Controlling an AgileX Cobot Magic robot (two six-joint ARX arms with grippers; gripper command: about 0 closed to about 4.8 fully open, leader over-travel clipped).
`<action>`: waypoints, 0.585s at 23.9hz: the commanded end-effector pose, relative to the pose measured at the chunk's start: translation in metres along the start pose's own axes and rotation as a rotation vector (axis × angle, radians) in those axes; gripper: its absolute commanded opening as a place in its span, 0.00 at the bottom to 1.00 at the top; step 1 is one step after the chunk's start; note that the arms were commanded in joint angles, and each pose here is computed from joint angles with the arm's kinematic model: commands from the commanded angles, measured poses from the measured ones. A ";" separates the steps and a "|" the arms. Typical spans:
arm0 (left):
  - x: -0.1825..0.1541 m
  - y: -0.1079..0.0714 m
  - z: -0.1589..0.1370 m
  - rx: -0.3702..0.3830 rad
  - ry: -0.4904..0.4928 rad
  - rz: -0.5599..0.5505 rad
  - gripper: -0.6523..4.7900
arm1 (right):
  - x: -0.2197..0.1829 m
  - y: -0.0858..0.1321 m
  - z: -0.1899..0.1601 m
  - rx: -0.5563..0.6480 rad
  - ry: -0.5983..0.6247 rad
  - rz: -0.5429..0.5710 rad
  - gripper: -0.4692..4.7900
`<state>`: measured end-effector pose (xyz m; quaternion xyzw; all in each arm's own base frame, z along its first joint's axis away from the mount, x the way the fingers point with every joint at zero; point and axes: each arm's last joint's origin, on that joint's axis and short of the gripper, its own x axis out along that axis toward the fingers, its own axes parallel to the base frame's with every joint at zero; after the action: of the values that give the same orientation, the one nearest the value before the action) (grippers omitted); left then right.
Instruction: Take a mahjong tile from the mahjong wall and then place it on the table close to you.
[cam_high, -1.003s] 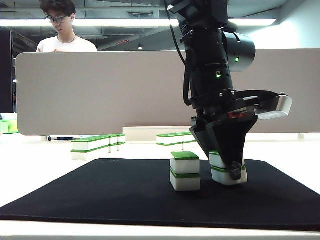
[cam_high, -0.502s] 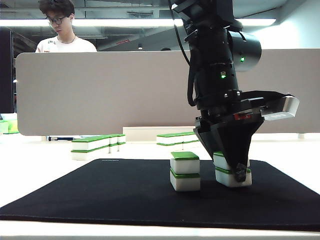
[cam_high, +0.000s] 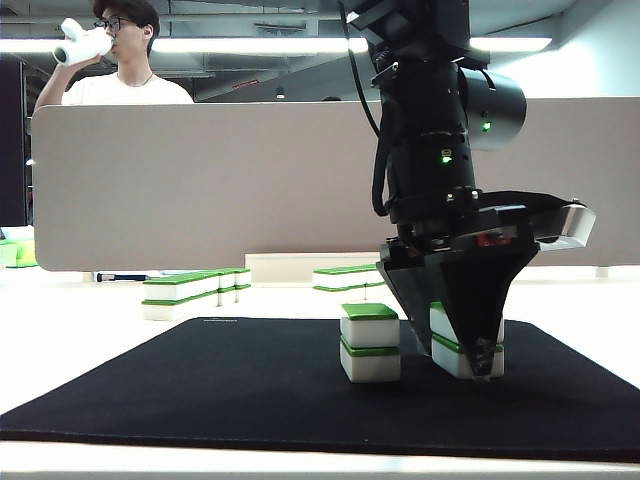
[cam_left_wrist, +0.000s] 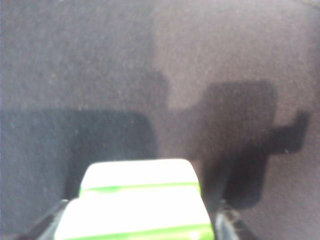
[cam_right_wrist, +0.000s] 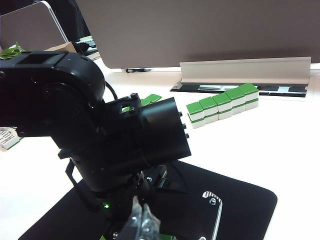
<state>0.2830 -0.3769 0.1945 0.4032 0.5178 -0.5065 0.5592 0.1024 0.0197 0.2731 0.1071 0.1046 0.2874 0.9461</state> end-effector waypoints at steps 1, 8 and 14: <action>-0.010 -0.004 -0.002 -0.005 0.002 -0.008 0.82 | -0.001 0.001 0.003 -0.013 -0.017 0.000 0.09; -0.032 -0.011 -0.009 -0.006 0.006 -0.009 0.84 | -0.001 0.001 0.003 -0.013 -0.016 0.001 0.09; -0.075 -0.023 -0.022 -0.019 0.000 0.021 0.86 | -0.001 0.001 0.003 -0.013 -0.016 0.002 0.09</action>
<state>0.2632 -0.3509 0.2567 0.3983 0.5254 -0.4992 0.5622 0.1024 0.0198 0.2730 0.1071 0.1048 0.2875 0.9460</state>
